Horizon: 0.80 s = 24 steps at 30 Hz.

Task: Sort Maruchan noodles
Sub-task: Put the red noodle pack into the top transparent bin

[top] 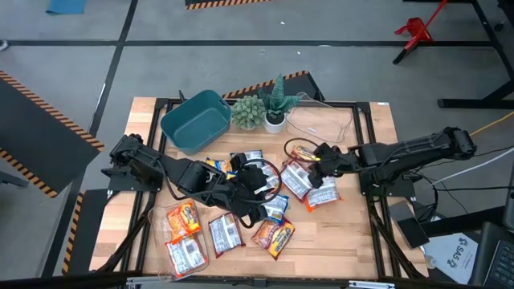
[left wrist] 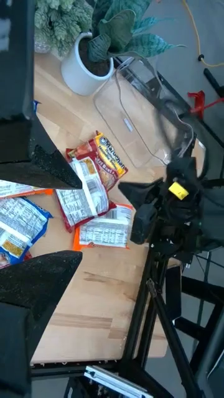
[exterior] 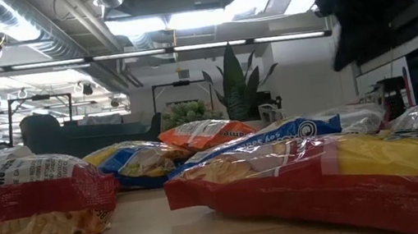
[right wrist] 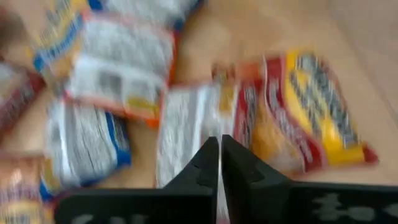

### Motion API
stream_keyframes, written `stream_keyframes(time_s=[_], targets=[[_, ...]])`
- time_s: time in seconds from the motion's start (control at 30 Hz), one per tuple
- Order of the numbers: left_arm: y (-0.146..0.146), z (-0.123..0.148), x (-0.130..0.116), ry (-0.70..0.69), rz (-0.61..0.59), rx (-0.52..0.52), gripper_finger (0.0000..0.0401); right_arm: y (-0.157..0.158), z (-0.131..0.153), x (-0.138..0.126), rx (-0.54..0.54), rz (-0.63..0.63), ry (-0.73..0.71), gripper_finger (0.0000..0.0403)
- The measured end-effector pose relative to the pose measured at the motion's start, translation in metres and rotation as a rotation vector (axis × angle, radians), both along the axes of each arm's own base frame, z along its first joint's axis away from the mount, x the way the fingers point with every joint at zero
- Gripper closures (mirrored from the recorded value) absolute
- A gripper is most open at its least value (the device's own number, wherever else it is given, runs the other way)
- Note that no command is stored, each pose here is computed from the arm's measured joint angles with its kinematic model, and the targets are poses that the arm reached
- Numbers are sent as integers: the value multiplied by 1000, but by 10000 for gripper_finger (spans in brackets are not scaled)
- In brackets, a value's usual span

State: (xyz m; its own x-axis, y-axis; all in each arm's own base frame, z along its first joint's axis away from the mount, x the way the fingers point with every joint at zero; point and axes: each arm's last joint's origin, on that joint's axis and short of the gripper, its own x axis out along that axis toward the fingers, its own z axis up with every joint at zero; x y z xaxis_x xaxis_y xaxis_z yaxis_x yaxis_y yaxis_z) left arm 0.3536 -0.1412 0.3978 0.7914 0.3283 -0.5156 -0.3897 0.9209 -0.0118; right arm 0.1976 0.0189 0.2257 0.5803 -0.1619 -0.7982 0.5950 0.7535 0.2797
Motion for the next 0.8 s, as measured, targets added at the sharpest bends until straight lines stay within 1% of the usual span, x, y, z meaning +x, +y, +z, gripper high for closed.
stream_keyframes(time_s=[0.07, 0.1, 0.2, 0.23, 0.27, 0.4, 0.5, 0.53, 0.6, 0.7, 0.8], targets=[[-2, -5, 5, -34, -13, -25, 235, 0, -4, -6, 5, 7, 76, 379], [-2, -11, 10, -50, -45, -53, 235, 0, -6, -10, 10, 1, 120, 369], [2, -46, 33, -104, -210, -176, 235, -1, -10, -18, 22, -24, 207, 324], [6, -60, 39, -114, -241, -210, 235, -1, -10, -20, 23, -31, 220, 307], [13, -74, 43, -127, -244, -235, 235, -2, -9, -23, 26, -37, 229, 289], [52, -132, 48, -142, -127, -280, 236, -3, -2, -32, 49, -68, 203, 225], [82, -158, 51, -257, -68, -341, 244, -4, 5, -40, 62, -84, 155, 197], [90, -166, 53, -294, -61, -365, 249, -5, 8, -43, 66, -92, 138, 192], [102, -186, 50, -256, -25, -370, 261, -6, 13, -48, 66, -103, 97, 187], [116, -200, 54, -234, 25, -356, 279, -7, 18, -52, 48, -124, 48, 185], [120, -217, 59, -199, 41, -351, 292, -8, 20, -53, 25, -142, 24, 185]])
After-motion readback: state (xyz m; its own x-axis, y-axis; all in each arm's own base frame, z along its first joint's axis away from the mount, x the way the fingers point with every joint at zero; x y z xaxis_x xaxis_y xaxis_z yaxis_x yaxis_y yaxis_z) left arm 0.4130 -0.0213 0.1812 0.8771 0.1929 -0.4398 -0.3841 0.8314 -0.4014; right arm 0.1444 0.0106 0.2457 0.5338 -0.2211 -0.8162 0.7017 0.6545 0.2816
